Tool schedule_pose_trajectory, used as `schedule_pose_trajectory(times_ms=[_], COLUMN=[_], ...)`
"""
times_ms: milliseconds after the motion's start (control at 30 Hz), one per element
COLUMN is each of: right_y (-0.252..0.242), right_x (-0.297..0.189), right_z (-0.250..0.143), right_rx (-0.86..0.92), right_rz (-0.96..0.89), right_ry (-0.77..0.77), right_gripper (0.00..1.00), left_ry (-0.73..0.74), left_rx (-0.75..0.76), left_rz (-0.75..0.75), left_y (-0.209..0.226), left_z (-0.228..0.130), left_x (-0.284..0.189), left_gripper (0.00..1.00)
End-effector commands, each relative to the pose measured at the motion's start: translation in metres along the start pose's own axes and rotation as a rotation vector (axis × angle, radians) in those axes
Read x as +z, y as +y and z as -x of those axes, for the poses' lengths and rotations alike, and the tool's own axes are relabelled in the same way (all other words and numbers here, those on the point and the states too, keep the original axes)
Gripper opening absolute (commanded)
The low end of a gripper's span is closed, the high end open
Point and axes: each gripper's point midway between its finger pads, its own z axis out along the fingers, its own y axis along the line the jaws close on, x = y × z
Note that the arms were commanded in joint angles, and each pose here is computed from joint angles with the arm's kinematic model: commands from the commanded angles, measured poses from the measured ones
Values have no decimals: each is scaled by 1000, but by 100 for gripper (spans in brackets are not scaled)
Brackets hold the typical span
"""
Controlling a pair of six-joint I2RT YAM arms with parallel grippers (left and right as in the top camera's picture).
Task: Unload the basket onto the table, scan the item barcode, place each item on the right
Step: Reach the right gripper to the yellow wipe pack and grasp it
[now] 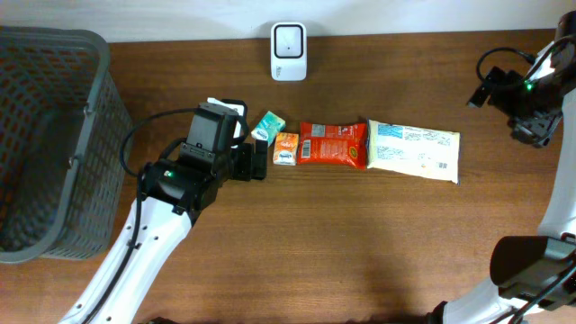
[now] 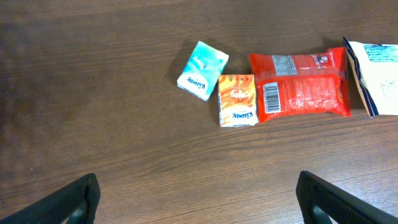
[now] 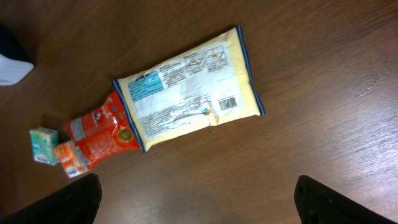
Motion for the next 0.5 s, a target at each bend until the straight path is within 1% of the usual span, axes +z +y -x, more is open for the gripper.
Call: schedule_pose_trajectory(times_ms=[0,100,167,200,267,300,333,367,400,467], right_y=[-2,-7,-7,-6,9,21,28,31,33,48], right_x=[24,54,79,90,116,129,140,146,152,156], right_z=[-11,-35,-44,-47,-59,-70,-81,-87,-93,-98], right_rx=[-39,-102,-125,-133,-171,-263,-370,-431,-499,-656], right_rz=[-72,-119,-123,-119,-51,1,2,-22,-87,-247], right_ry=[67,172,204,209,233,255,267,270,260,183], right_gripper=[99,99,99,99,99,98,99,98,98,98], left_ry=[-1,-1,-1,-1,-1,-1,-1,-1,-1,-1], left_rx=[0,0,0,0,0,0,0,0,0,0], left_rz=[-14,-14,-14,-14,-14,-14,-14,-14,-14,-14], left_y=[-3,-3,-3,-3,-3,-3,-3,-3,-3,-3], left_z=[1,1,1,1,1,1,1,1,1,1], left_x=[0,0,0,0,0,0,0,0,0,0], left_gripper=[99,99,99,99,99,99,99,99,99,99])
